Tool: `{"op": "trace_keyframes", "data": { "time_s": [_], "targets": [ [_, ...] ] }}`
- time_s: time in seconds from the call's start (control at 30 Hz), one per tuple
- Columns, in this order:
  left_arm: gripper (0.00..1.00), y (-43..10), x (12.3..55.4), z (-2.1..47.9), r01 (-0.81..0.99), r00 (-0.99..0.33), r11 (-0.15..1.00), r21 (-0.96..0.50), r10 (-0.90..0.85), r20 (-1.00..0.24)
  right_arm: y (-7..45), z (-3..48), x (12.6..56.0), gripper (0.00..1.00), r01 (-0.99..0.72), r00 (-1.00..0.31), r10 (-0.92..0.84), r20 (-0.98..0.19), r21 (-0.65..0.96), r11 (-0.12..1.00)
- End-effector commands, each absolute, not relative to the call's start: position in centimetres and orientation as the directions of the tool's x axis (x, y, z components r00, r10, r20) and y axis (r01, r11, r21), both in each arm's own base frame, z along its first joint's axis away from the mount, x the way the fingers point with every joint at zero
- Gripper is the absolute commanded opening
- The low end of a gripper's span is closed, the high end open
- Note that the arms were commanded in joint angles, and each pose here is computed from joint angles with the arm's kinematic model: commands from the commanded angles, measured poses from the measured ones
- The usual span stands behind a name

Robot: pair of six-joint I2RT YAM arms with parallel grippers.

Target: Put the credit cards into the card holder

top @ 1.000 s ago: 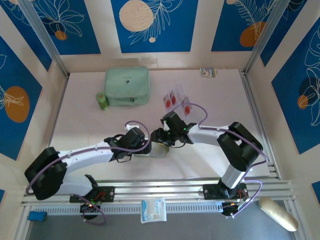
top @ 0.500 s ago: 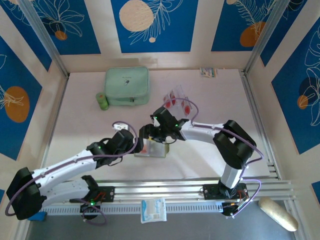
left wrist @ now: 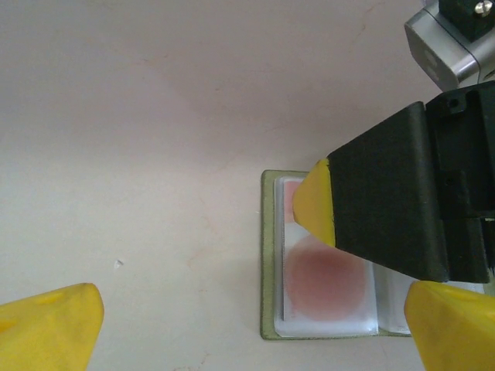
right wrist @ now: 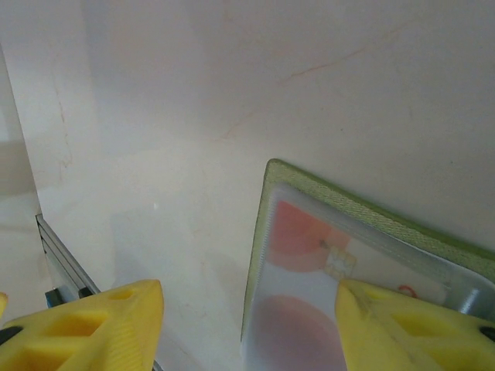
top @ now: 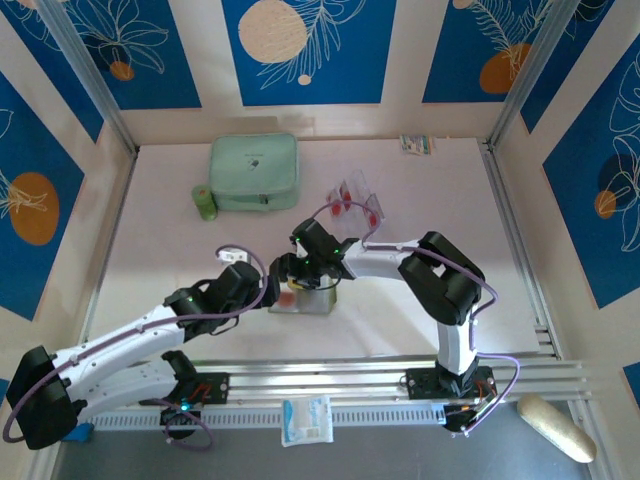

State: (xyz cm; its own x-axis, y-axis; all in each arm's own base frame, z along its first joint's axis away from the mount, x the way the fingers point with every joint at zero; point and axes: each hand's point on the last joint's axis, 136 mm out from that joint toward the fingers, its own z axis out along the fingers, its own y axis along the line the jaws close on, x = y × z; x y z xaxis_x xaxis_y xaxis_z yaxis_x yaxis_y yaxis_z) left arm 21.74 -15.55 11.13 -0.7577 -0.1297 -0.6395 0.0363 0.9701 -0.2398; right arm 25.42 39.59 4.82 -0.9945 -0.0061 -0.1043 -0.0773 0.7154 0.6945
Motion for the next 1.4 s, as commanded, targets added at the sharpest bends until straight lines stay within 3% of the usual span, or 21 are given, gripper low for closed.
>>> {"op": "trace_keyframes", "data": {
  "time_s": [0.0,0.37,0.87,1.37],
  "targets": [
    [1.00,-14.4,21.6,10.4,-0.001,-0.759,0.977,-0.211,-0.138,-0.636,39.6,6.9,25.2,0.61,-0.086,-0.994,-0.012,-0.106,0.732,0.676],
    [1.00,-15.5,22.6,10.8,0.021,-0.758,0.979,-0.203,-0.117,-0.642,36.9,10.4,25.9,0.60,-0.095,-0.986,0.042,-0.159,0.759,0.644],
    [1.00,-19.2,24.7,9.9,0.081,-0.797,0.979,-0.187,-0.049,-0.602,24.8,7.6,23.5,0.60,-0.072,-0.959,0.048,-0.281,0.403,0.912],
    [1.00,-20.8,25.2,8.9,0.096,-0.824,0.978,-0.186,-0.026,-0.566,24.6,3.9,22.9,0.49,-0.066,-0.975,0.019,-0.222,0.370,0.927]
  ]
}}
